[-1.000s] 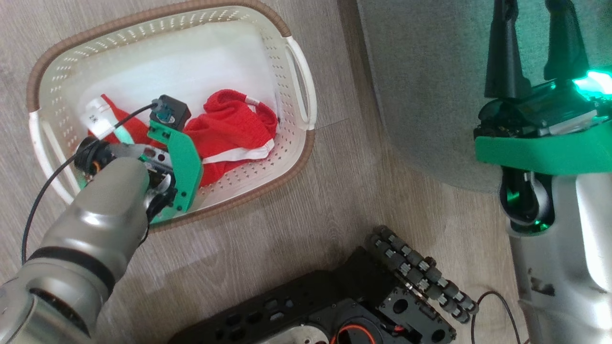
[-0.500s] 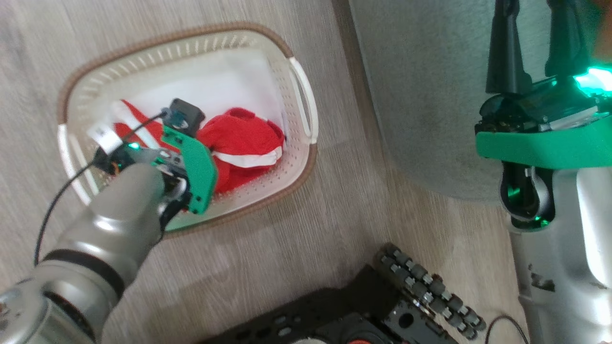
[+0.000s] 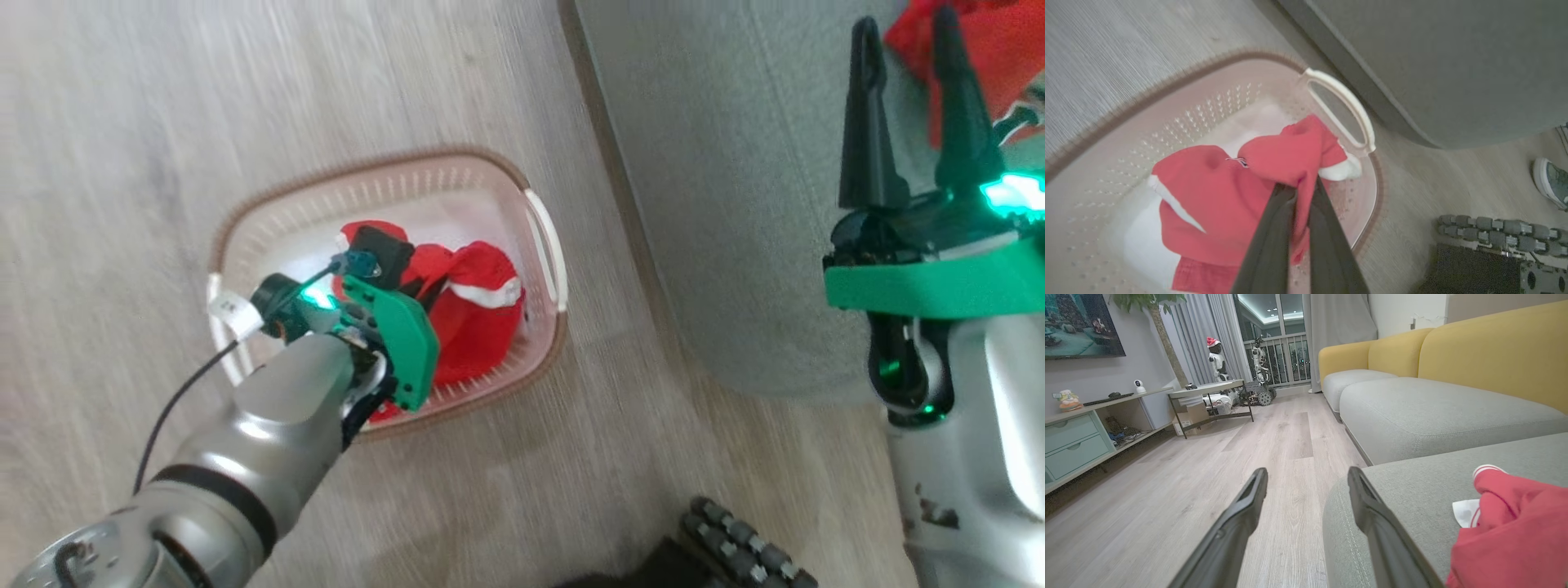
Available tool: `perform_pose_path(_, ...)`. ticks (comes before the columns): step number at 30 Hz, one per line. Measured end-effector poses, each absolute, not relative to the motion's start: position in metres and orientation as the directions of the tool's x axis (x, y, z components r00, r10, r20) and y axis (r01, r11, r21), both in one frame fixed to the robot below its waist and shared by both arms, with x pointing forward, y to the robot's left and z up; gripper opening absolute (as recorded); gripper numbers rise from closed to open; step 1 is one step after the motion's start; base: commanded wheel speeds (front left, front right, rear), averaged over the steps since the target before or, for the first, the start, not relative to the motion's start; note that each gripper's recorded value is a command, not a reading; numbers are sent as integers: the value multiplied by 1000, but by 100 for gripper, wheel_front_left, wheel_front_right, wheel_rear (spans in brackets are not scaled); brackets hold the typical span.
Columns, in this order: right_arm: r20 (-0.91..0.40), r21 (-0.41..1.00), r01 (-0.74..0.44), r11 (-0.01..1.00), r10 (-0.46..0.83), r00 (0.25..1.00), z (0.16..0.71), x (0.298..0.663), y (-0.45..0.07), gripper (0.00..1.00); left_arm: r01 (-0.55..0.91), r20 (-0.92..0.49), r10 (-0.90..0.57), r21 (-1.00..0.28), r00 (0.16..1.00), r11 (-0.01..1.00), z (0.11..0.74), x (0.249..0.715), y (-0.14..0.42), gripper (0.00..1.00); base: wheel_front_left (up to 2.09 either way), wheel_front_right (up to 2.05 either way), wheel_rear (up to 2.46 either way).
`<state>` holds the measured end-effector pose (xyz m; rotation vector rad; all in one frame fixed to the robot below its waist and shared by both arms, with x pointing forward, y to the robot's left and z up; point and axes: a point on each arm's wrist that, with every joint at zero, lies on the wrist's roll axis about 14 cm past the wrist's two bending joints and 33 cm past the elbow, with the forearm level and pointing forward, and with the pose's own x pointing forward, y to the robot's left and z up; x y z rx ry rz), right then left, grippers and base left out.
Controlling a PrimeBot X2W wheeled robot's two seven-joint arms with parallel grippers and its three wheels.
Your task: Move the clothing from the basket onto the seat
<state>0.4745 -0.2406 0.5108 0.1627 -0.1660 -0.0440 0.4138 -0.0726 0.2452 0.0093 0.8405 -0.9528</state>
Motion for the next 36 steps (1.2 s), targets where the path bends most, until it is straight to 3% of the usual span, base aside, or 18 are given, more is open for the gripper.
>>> perform_pose_path(20,256,201,-51,978,-3,967,564,408,-221,100,753,-307,-775,-214,553,622,417,425,-79,0,0,0,0)
perform_pose_path(36,279,213,-175,961,111,954,573,372,-184,100,773,25,-774,-88,633,629,562,412,-75,0,0,0,0)
